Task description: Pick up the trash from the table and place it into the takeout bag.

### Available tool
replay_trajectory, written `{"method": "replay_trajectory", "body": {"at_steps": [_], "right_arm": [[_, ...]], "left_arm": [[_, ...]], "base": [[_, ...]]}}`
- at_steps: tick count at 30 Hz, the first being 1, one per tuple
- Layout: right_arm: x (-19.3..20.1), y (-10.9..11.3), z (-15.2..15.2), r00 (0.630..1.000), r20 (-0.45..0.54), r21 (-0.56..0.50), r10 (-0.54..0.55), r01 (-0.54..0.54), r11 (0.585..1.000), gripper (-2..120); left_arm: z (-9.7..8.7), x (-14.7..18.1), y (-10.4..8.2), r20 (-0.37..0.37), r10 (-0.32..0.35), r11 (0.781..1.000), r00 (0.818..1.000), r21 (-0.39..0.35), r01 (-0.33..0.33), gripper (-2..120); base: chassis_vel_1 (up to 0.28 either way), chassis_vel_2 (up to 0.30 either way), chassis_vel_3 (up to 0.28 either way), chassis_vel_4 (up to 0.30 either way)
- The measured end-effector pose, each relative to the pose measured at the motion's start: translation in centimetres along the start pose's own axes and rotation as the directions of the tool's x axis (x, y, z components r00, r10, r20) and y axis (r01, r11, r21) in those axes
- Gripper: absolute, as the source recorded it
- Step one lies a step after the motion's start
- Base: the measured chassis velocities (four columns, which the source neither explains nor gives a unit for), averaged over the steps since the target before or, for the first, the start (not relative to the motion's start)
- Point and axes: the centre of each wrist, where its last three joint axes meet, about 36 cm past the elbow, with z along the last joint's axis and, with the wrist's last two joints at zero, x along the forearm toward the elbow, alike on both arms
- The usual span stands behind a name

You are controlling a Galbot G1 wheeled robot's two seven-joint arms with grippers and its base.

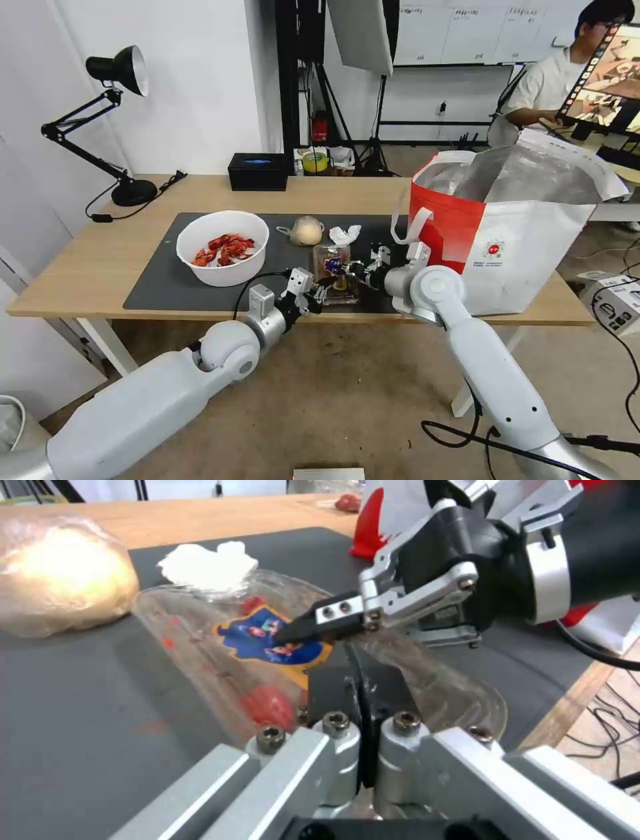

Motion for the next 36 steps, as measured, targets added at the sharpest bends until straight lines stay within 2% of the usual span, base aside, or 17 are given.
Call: {"method": "replay_trajectory", "body": {"at_steps": [7,13,14,15,17,20,21,22,23,25,26,29,30,32,33,36], "right_arm": [[0.1,-0.1,0.2,1.0,0.004,0.005,-0.009,0.009,1.0,0],[0.6,0.1,0.4,0.999,0.009,0.013,-0.033,0.033,0.999,0],[0.7,0.1,0.5,0.999,0.011,0.013,-0.043,0.042,0.999,0],[0.7,0.1,0.5,0.999,0.011,0.013,-0.043,0.042,0.999,0],[1.2,0.3,0.6,0.998,0.02,0.017,-0.066,0.066,0.998,0],[1.7,0.5,0.6,0.996,0.029,0.022,-0.08,0.079,0.997,0],[2.2,0.7,0.5,0.995,0.039,0.028,-0.096,0.095,0.995,0],[2.8,0.9,0.4,0.992,0.051,0.036,-0.111,0.109,0.993,0],[2.8,0.9,0.4,0.992,0.051,0.036,-0.111,0.109,0.993,0],[4.4,1.6,0.1,0.984,0.088,0.062,-0.155,0.15,0.987,0],[4.4,1.6,0.1,0.984,0.088,0.062,-0.155,0.15,0.987,0],[6.7,2.6,-0.6,0.971,0.136,0.097,-0.195,0.183,0.978,0],[6.7,2.6,-0.6,0.971,0.136,0.097,-0.195,0.183,0.978,0],[9.2,3.5,-1.6,0.952,0.194,0.13,-0.237,0.215,0.968,0],[9.2,3.5,-1.6,0.952,0.194,0.13,-0.237,0.215,0.968,0],[13.1,4.7,-3.5,0.912,0.292,0.198,-0.288,0.237,0.951,0]], "left_arm": [[-0.2,1.7,0.3,0.008,-0.014,1.0,1.0,0.004,0.014,0],[0.3,5.7,0.9,0.008,-0.054,0.998,0.998,0.031,0.054,0],[0.4,6.8,1.0,0.01,-0.064,0.997,0.998,0.04,0.064,5],[0.4,6.8,1.0,0.01,-0.064,0.997,0.998,0.04,0.064,5],[0.3,9.0,1.3,0.027,-0.074,0.996,0.997,0.056,0.072,17],[0.0,10.0,1.5,0.041,-0.087,0.995,0.995,0.061,0.084,21],[-0.2,10.7,1.4,0.055,-0.098,0.993,0.994,0.066,0.094,29],[-0.4,11.2,1.2,0.068,-0.108,0.992,0.992,0.072,0.103,34],[-0.4,11.2,1.2,0.068,-0.108,0.992,0.992,0.072,0.103,34],[-0.5,12.1,0.4,0.085,-0.133,0.987,0.987,0.098,0.125,46],[-0.5,12.1,0.4,0.085,-0.133,0.987,0.987,0.098,0.125,46],[0.5,13.5,-0.5,0.074,-0.169,0.977,0.983,0.145,0.157,59],[0.5,13.5,-0.5,0.074,-0.169,0.977,0.983,0.145,0.157,59],[1.3,14.4,-0.9,0.066,-0.201,0.968,0.977,0.165,0.188,71],[1.3,14.4,-0.9,0.066,-0.201,0.968,0.977,0.165,0.188,71],[2.1,15.6,-1.6,0.064,-0.233,0.96,0.971,0.176,0.218,85]], "base": [[0.0,0.0,0.0,0.0],[0.0,0.0,0.0,0.0],[0.0,0.0,0.0,0.0],[0.0,0.0,0.0,0.0],[0.0,0.0,0.0,0.0],[0.0,0.0,0.0,0.0],[0.0,0.0,0.0,0.0],[0.0,0.0,0.0,0.0],[0.0,0.0,0.0,0.0],[0.0,0.0,0.0,0.0],[0.0,0.0,0.0,0.0],[0.0,0.0,0.0,0.0],[0.0,0.0,0.0,0.0],[0.0,0.0,0.0,0.0],[0.0,0.0,0.0,0.0],[0.0,0.0,0.0,0.0]]}}
